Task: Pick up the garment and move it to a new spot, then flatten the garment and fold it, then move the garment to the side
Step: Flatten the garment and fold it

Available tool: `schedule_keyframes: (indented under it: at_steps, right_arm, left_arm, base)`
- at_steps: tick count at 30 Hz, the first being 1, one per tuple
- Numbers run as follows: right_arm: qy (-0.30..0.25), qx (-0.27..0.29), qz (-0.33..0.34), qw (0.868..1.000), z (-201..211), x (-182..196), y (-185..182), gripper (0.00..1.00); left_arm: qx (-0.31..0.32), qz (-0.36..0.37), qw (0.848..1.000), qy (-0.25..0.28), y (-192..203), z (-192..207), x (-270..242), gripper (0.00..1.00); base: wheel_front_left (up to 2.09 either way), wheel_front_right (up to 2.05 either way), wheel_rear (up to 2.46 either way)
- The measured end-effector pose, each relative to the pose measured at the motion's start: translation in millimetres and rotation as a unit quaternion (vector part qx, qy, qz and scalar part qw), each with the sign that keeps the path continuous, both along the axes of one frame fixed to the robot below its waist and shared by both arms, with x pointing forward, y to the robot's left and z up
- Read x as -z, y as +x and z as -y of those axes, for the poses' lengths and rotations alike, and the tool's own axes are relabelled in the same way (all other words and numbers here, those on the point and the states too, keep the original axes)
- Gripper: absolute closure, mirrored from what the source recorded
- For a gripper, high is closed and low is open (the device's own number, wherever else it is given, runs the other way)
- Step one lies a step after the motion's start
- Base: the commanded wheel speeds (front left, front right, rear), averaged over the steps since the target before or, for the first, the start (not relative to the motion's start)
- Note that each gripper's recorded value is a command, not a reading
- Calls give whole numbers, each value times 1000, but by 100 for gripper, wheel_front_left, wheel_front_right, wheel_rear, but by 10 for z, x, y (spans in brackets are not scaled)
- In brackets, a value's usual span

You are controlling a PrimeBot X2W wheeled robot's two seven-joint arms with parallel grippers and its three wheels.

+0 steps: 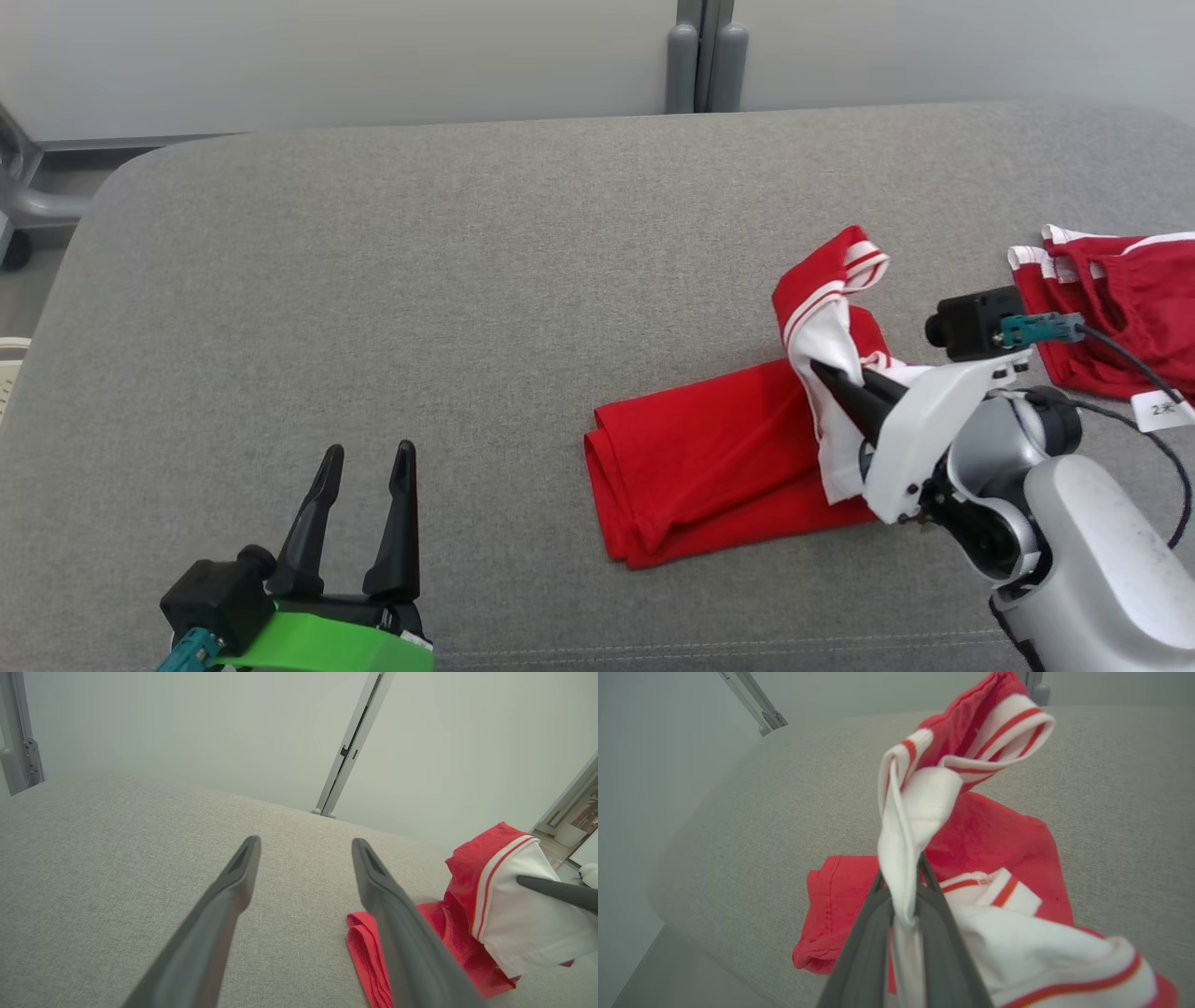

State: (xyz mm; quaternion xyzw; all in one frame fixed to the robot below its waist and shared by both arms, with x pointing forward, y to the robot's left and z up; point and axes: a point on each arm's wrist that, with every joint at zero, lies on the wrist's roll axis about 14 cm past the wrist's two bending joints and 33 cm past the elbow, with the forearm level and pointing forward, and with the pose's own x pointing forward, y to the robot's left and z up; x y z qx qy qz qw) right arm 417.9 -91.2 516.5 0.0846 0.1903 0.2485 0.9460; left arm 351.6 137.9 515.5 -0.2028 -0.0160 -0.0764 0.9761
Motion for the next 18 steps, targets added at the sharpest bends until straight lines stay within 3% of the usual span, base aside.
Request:
schedule_keyframes:
  at_steps: [12,18]
  right_arm:
    - [4,-72,-66,995,-804,515,-120,100]
    - [-23,-100,-84,991,-1001,722,-154,100]
  left_arm:
    - [-27,1,1000,-6,-65,-143,4,0]
    - [-46,0,999,-7,-126,-243,20,0]
  base:
    - [0,0,0]
    - [0,0,0]
